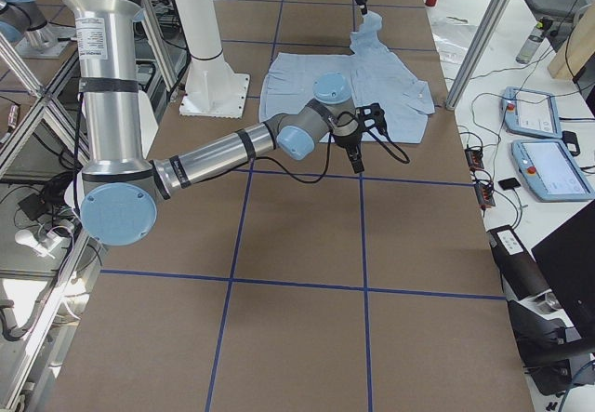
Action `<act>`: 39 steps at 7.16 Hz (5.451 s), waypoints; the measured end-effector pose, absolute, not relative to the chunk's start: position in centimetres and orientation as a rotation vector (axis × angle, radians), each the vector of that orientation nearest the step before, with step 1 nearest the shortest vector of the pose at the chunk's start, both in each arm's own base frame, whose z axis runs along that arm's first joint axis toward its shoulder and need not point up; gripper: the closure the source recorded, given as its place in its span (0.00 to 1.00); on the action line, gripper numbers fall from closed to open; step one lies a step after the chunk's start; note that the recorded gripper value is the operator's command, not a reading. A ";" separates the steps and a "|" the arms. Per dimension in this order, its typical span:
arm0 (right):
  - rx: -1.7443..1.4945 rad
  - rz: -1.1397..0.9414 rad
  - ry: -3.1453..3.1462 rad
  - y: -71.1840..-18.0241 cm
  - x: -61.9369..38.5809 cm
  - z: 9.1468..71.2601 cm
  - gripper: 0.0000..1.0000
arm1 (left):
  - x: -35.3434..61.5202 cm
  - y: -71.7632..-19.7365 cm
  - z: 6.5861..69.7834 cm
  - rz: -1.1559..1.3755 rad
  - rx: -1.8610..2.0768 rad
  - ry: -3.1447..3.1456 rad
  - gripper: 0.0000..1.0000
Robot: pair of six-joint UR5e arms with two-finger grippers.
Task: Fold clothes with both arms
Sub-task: 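Carry the held sleeve with the left gripper across the shirt toward the collar, then release the sleeve with the left gripper while the right gripper moves toward the hem, then lower both grippers to the hem corners nearest the robot and grasp them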
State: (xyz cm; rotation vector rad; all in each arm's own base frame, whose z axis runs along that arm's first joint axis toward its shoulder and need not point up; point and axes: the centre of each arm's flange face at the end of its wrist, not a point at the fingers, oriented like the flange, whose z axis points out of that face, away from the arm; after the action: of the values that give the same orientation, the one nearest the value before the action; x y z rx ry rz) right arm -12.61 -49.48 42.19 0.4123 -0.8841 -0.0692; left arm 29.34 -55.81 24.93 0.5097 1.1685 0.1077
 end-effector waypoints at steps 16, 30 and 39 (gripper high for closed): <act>0.324 0.142 -1.016 -44.6 -25.2 35.3 0.00 | 48.1 -46.4 18.0 0.125 0.506 1.037 0.00; 0.277 0.218 -0.902 -25.3 -38.7 34.9 0.00 | 45.5 -25.2 38.6 -0.113 0.132 0.858 0.34; 0.271 0.215 -0.906 -24.7 -39.1 34.9 0.00 | 45.9 -23.4 39.3 -0.075 0.114 0.843 1.00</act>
State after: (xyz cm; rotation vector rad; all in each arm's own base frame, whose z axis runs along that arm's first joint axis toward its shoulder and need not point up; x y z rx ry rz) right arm -39.05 -24.70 34.91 0.2708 -0.9062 0.2147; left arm 45.92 -23.36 39.30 0.1140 0.8428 -0.0755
